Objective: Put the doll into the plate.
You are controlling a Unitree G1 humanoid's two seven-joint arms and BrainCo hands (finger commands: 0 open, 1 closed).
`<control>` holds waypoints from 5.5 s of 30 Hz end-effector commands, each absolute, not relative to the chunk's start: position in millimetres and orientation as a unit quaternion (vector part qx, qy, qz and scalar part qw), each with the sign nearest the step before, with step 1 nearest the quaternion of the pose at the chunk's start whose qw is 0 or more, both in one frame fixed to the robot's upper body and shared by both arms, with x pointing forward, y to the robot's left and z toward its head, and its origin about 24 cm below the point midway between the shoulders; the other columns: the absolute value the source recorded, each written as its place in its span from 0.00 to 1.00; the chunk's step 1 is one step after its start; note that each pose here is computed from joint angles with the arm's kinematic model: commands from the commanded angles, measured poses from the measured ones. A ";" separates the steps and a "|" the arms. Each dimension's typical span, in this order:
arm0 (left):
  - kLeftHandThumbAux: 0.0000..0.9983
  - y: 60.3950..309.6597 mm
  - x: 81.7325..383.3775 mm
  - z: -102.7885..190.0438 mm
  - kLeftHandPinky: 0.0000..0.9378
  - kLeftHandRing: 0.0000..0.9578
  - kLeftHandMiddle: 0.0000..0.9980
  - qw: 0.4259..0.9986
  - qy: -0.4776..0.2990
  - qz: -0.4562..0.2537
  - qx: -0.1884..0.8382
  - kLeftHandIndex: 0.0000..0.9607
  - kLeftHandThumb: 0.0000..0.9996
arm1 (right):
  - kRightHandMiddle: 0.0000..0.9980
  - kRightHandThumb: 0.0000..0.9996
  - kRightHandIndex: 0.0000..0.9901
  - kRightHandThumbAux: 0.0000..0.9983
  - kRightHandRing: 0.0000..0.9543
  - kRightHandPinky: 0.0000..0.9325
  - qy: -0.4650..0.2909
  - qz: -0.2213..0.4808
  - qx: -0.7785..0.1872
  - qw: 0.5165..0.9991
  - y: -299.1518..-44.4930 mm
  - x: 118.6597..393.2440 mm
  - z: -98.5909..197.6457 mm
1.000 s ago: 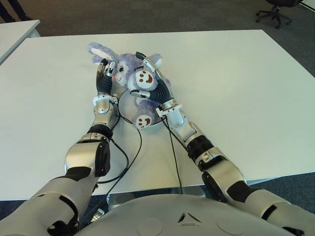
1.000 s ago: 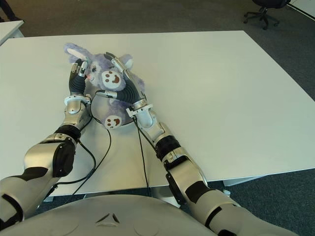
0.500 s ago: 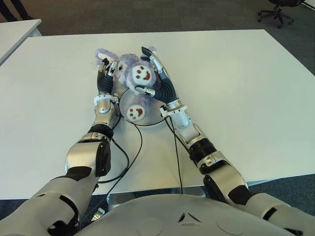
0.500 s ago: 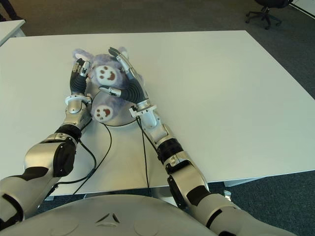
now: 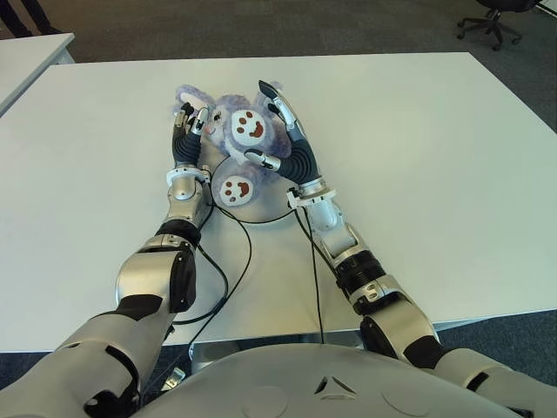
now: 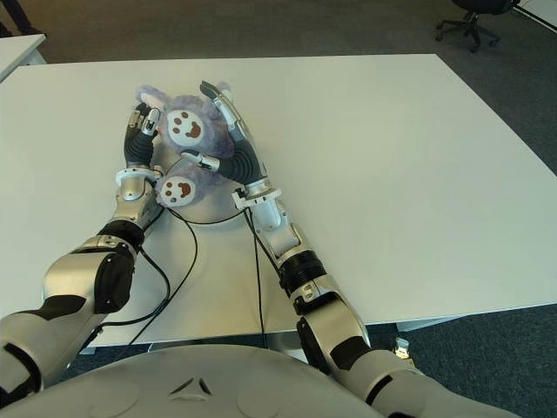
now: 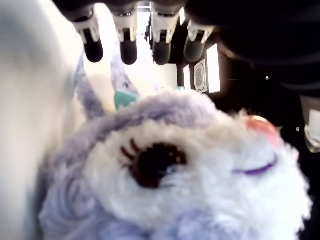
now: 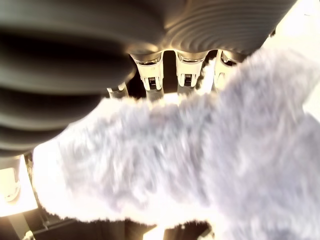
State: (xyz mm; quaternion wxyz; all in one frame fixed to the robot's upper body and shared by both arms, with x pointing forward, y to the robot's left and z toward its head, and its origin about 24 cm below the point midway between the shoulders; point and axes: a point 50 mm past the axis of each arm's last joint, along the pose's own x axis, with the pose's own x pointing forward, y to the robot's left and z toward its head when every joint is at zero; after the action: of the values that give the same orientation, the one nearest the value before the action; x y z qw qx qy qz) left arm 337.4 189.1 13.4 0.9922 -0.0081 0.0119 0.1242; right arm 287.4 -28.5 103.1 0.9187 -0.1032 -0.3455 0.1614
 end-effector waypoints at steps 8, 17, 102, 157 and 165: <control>0.39 183.1 290.2 -51.0 0.04 0.06 0.08 0.982 0.146 0.123 -0.004 0.00 0.00 | 0.00 0.15 0.00 0.44 0.00 0.00 -0.320 0.155 -0.103 0.929 -34.4 287.3 95.9; 0.37 184.2 290.7 -49.2 0.07 0.09 0.09 0.983 0.136 0.124 -0.017 0.00 0.00 | 0.00 0.14 0.00 0.44 0.00 0.00 -0.318 0.154 -0.105 0.930 -35.0 287.9 96.9; 0.39 183.3 300.4 -40.2 0.14 0.15 0.14 0.983 0.126 0.130 -0.011 0.00 0.00 | 0.00 0.00 0.00 0.37 0.00 0.00 -0.329 0.107 0.016 0.938 -64.6 296.3 136.8; 0.41 188.9 300.2 -38.7 0.14 0.16 0.14 0.983 0.119 0.140 -0.017 0.00 0.00 | 0.00 0.00 0.00 0.43 0.00 0.00 -0.240 0.041 0.019 0.970 -87.2 344.7 108.9; 0.41 191.7 300.4 -39.0 0.14 0.15 0.13 0.982 0.124 0.140 -0.015 0.00 0.00 | 0.00 0.00 0.00 0.44 0.00 0.00 -0.237 0.036 0.016 0.971 -87.5 347.7 107.5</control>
State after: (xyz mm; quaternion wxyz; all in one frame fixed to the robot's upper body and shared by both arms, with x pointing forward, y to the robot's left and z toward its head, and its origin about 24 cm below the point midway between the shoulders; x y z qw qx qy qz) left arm 339.2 192.0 17.3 0.9904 -0.0166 0.0048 0.1371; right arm 345.7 -87.6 108.5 0.9694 0.0120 -0.2420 0.0401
